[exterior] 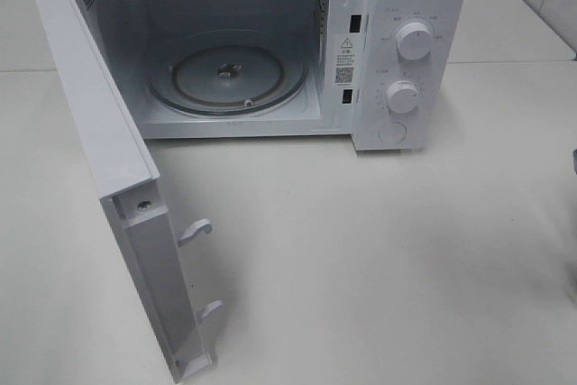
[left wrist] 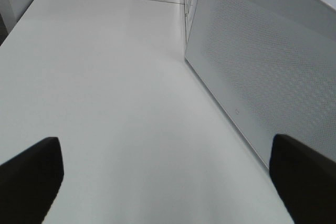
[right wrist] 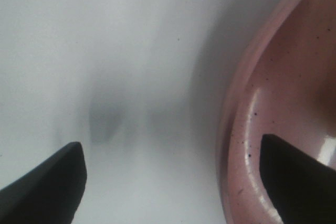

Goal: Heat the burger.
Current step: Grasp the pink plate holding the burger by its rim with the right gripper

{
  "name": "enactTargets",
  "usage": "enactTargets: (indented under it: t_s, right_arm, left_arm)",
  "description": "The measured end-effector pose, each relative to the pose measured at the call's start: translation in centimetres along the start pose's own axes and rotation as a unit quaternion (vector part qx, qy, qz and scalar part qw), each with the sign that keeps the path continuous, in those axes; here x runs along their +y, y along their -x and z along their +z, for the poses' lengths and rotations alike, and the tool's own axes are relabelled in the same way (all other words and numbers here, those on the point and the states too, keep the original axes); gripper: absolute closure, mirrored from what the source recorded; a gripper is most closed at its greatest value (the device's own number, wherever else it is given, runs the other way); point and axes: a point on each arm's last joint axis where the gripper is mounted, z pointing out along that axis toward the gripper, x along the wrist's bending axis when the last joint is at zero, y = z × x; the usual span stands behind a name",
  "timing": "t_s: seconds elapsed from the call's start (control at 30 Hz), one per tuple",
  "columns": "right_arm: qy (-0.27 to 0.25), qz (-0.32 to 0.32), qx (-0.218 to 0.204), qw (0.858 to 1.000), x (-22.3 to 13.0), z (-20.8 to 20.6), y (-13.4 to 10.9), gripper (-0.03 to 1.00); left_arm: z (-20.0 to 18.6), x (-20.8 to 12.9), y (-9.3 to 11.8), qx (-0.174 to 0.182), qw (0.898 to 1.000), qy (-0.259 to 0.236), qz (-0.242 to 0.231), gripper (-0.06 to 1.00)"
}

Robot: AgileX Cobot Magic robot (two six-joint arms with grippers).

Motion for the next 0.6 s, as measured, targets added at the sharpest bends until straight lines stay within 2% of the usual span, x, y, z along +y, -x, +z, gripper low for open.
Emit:
enactTargets:
  t_s: [0.23,0.27,0.33,0.4,0.5,0.57,0.6]
  right_arm:
    - [-0.010,-0.004,0.006,1.000,0.08,0.97,-0.12,0.23]
    - [-0.012,-0.006,0.007,1.000,0.08,1.14,-0.12,0.29]
    - [-0.012,-0.009,0.004,1.000,0.09,1.16,-0.07,0.31]
    - [-0.012,-0.013,-0.001,1.000,0.10,1.16,0.01,0.48]
    - [-0.009,-0.010,-0.002,1.000,0.15,1.17,0.03,0.52]
    - [-0.007,-0.006,-0.003,1.000,0.19,1.17,0.05,0.73]
    - [-0.007,-0.006,-0.003,1.000,0.19,1.17,0.05,0.73]
  left_arm:
    - [0.00,0.00,0.00,0.000,1.000,0.000,0.000,-0.05]
    - [0.00,0.00,0.00,0.000,1.000,0.000,0.000,-0.05]
    - [0.00,0.00,0.00,0.000,1.000,0.000,0.000,-0.05]
    - [0.00,0.00,0.00,0.000,1.000,0.000,0.000,-0.05]
    - [0.00,0.00,0.00,0.000,1.000,0.000,0.000,-0.05]
    - [0.00,0.00,0.00,0.000,1.000,0.000,0.000,-0.05]
    - [0.00,0.00,0.00,0.000,1.000,0.000,0.000,-0.05]
